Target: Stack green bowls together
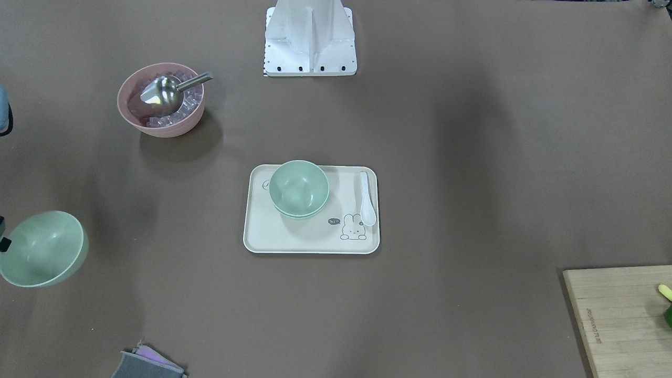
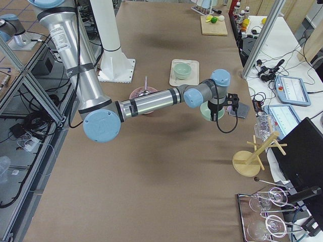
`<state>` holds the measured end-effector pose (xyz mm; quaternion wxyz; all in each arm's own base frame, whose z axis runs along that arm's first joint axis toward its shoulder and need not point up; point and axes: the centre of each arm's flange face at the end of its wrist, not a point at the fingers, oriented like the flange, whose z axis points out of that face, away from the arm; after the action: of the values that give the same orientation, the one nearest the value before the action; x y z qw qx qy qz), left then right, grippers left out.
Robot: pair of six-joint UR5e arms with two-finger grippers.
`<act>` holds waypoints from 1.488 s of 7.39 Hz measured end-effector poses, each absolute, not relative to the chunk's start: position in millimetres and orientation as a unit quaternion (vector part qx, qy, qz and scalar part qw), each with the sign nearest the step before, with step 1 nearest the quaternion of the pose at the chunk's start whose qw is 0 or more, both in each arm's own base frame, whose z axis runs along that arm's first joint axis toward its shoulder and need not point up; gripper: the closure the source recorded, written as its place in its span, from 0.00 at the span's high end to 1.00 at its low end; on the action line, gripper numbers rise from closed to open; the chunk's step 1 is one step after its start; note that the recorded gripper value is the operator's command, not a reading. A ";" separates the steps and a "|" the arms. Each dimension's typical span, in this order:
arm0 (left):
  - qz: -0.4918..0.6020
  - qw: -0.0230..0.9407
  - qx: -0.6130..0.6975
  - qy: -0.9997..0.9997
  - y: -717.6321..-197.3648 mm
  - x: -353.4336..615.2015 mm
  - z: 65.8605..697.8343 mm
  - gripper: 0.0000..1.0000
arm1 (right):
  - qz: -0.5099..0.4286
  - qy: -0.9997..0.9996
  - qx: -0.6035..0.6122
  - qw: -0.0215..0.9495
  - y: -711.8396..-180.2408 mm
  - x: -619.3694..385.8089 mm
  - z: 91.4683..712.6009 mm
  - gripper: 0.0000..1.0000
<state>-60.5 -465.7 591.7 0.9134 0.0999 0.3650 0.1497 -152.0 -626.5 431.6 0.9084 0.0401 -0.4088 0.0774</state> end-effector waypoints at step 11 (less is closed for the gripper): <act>0.101 0.921 0.069 0.371 -396.3 -96.8 625.2 0.98 | 0.239 -0.409 -0.017 0.880 -547.3 -390.5 190.6 0.00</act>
<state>-96.8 -396.3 625.2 0.9205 0.0693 0.3711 0.1005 -390.5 -547.3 190.6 0.8802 -0.0168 -0.4095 0.2393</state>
